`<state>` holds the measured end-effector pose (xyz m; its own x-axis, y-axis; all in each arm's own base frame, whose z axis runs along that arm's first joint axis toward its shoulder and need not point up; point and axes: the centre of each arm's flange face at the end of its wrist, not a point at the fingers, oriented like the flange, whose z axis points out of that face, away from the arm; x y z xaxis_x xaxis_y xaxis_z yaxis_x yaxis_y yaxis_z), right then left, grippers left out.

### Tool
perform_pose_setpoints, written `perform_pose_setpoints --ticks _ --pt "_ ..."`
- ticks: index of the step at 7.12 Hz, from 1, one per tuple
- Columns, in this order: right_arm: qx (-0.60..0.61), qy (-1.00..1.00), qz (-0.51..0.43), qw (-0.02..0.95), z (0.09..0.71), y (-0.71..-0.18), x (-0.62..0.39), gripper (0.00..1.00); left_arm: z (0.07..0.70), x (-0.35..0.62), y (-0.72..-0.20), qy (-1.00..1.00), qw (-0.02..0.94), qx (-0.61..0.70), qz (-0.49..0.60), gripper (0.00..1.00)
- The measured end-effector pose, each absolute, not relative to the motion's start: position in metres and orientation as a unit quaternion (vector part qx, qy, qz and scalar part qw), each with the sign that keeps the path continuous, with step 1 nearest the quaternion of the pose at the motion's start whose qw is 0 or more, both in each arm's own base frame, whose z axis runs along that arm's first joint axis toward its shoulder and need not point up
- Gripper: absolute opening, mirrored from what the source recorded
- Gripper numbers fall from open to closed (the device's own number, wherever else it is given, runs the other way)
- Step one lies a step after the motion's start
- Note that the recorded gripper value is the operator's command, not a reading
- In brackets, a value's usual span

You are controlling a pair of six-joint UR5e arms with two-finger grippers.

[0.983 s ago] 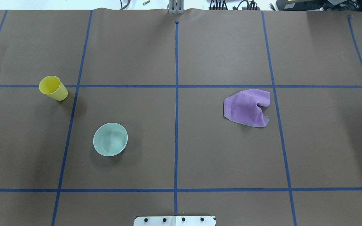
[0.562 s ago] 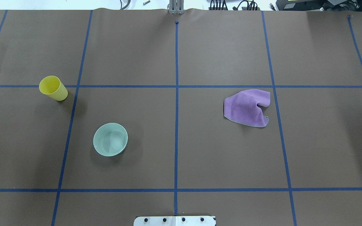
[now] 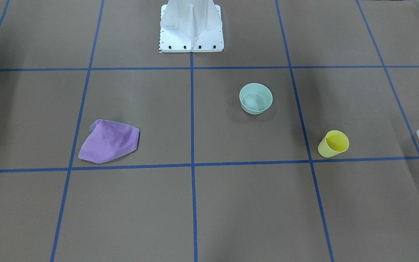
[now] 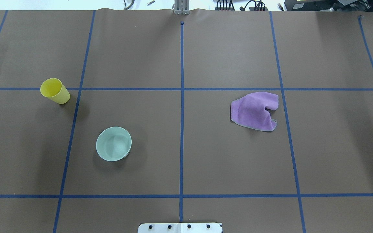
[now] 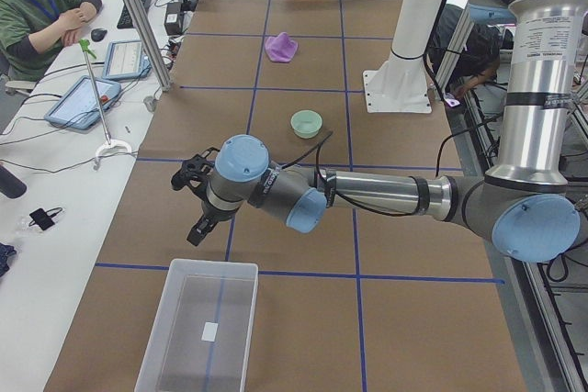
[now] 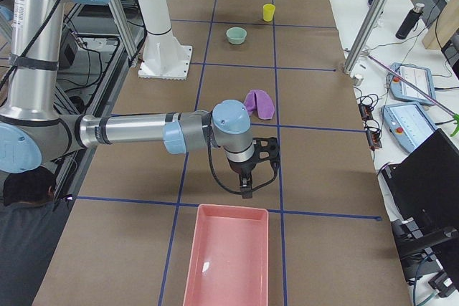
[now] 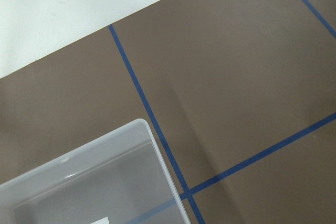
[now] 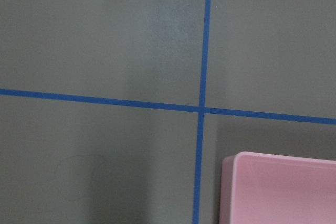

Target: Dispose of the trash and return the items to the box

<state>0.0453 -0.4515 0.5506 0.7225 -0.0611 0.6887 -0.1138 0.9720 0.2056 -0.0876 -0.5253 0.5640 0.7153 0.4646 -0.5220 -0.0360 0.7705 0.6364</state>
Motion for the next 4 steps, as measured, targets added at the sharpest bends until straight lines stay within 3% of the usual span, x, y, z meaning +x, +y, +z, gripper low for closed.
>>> perform_pose_setpoints --ticks 2,4 --pt "0.104 -0.383 0.042 0.917 0.496 -0.488 -0.028 1.0 0.559 -0.021 -0.53 0.379 0.856 0.313 0.159 0.99" --pt "0.102 -0.377 0.067 0.918 0.456 -0.491 -0.09 1.0 0.543 0.072 -0.539 0.422 0.858 0.264 0.126 0.99"
